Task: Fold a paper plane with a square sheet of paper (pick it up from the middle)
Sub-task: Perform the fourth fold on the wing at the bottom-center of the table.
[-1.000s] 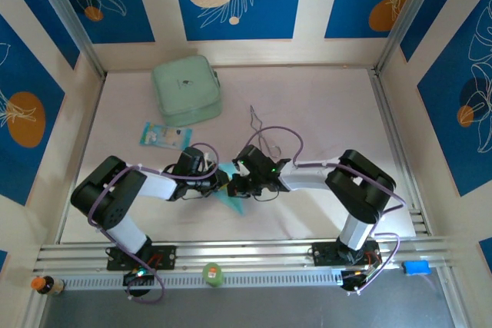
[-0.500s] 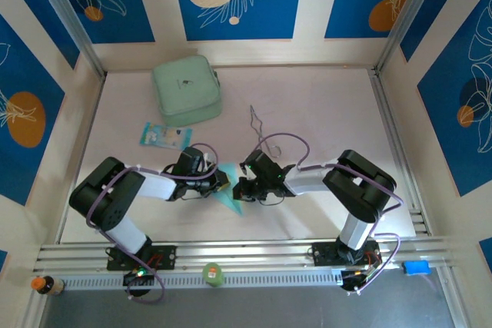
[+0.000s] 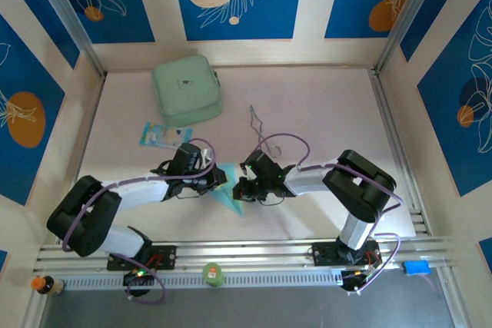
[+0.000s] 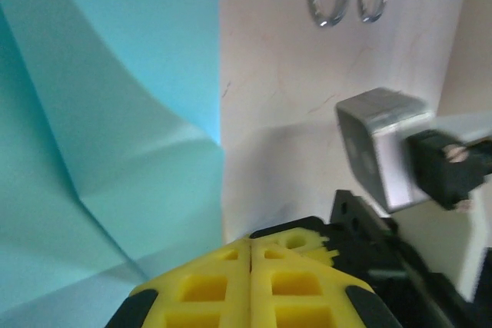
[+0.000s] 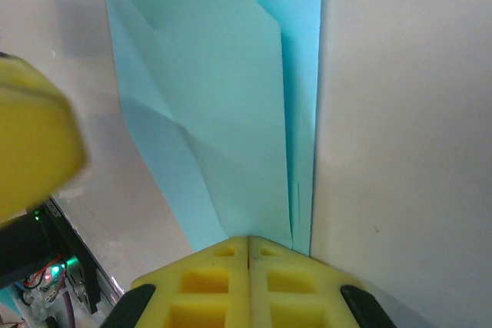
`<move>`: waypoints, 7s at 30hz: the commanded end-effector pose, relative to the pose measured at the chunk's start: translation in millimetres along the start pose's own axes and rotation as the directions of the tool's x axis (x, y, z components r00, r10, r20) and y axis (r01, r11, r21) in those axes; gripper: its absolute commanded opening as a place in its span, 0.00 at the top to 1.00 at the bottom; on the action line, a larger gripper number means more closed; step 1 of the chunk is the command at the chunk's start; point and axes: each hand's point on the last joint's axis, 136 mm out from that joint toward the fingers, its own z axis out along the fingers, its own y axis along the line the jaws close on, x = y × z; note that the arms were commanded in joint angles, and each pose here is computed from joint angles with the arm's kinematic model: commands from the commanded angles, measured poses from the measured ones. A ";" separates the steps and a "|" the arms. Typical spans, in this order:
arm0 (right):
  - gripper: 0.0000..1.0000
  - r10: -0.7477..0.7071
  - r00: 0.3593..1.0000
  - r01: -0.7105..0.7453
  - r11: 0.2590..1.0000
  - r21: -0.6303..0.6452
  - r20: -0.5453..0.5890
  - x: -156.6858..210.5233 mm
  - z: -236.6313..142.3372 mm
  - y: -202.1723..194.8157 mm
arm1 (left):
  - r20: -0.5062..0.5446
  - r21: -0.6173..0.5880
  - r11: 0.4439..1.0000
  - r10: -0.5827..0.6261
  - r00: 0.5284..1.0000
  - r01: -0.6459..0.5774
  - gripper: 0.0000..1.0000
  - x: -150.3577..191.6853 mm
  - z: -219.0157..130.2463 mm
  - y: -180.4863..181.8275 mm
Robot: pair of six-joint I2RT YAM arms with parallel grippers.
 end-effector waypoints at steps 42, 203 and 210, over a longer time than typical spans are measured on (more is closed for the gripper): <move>0.93 0.026 0.993 -0.033 0.998 -0.056 -0.114 39.1 -8.6 -15.4 | -0.058 -0.215 0.976 -0.058 0.997 0.045 1.00 17.6 25.4 59.0; 0.97 -0.084 0.994 0.079 0.994 -0.078 -0.071 48.9 -55.6 7.1 | -0.063 -0.168 0.985 -0.038 0.997 0.027 1.00 -0.2 32.5 62.8; 0.97 -0.023 0.986 0.021 1.000 -0.012 -0.162 55.2 -19.7 -11.4 | -0.068 -0.169 0.985 -0.037 0.997 0.025 1.00 0.0 32.7 62.4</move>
